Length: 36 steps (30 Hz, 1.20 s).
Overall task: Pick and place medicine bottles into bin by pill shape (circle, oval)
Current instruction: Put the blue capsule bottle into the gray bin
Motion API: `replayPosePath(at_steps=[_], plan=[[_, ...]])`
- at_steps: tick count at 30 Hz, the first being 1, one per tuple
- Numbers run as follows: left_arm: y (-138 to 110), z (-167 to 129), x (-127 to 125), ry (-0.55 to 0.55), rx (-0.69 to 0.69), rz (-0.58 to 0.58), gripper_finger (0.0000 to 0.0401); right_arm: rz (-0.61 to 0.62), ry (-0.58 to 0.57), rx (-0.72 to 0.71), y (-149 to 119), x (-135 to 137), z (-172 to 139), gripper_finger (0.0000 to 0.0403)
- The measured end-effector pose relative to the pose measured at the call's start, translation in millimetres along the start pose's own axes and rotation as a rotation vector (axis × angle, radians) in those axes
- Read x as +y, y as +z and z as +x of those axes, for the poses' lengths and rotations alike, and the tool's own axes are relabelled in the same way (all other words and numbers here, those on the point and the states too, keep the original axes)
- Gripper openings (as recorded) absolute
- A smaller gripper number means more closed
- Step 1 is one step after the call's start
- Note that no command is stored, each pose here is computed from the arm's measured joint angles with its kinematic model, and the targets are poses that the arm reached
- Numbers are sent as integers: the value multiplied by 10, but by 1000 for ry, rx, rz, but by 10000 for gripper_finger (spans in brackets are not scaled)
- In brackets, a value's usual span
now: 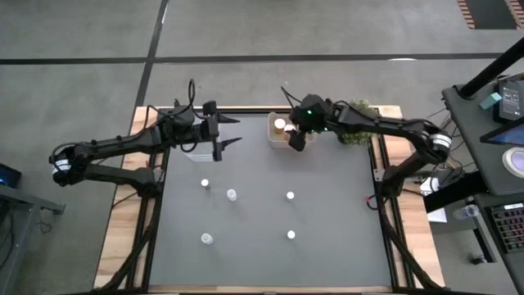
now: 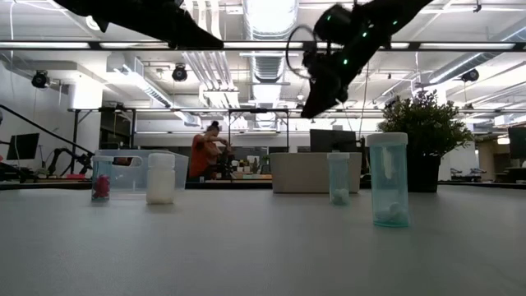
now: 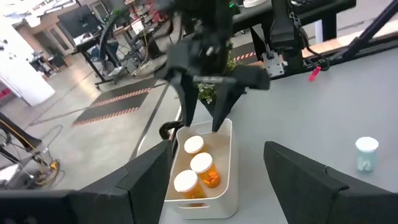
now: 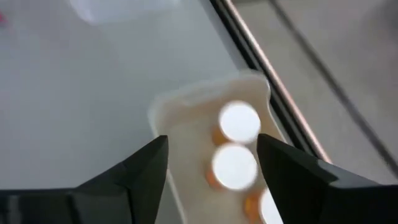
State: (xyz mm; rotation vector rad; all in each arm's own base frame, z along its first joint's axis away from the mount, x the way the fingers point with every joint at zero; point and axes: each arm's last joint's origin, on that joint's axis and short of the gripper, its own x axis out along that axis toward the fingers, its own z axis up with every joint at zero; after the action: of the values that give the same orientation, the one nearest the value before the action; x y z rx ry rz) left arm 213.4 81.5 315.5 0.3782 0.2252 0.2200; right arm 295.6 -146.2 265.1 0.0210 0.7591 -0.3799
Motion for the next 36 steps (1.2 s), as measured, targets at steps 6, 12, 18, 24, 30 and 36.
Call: replayPosePath(at_steps=[6, 12, 18, 24, 30, 36], plan=[[0, 0, -1, 0, 0, -97, 240, -67, 18, -209, -98, 218, -250, 230], [20, -2, -4, -4, -5, -158, 240, -115, 31, -392, -260, 374, -458, 230], [136, 49, -41, -35, -31, -195, 240, -140, 54, -508, -372, 491, -605, 230], [227, 148, -141, -91, -35, -207, 240, -170, 83, -527, -427, 586, -651, 230], [157, 207, -293, -191, 145, -270, 240, -173, 98, -519, -432, 623, -632, 230], [55, 244, -620, -343, 388, -293, 240, -180, 115, -520, -437, 667, -637, 231]])
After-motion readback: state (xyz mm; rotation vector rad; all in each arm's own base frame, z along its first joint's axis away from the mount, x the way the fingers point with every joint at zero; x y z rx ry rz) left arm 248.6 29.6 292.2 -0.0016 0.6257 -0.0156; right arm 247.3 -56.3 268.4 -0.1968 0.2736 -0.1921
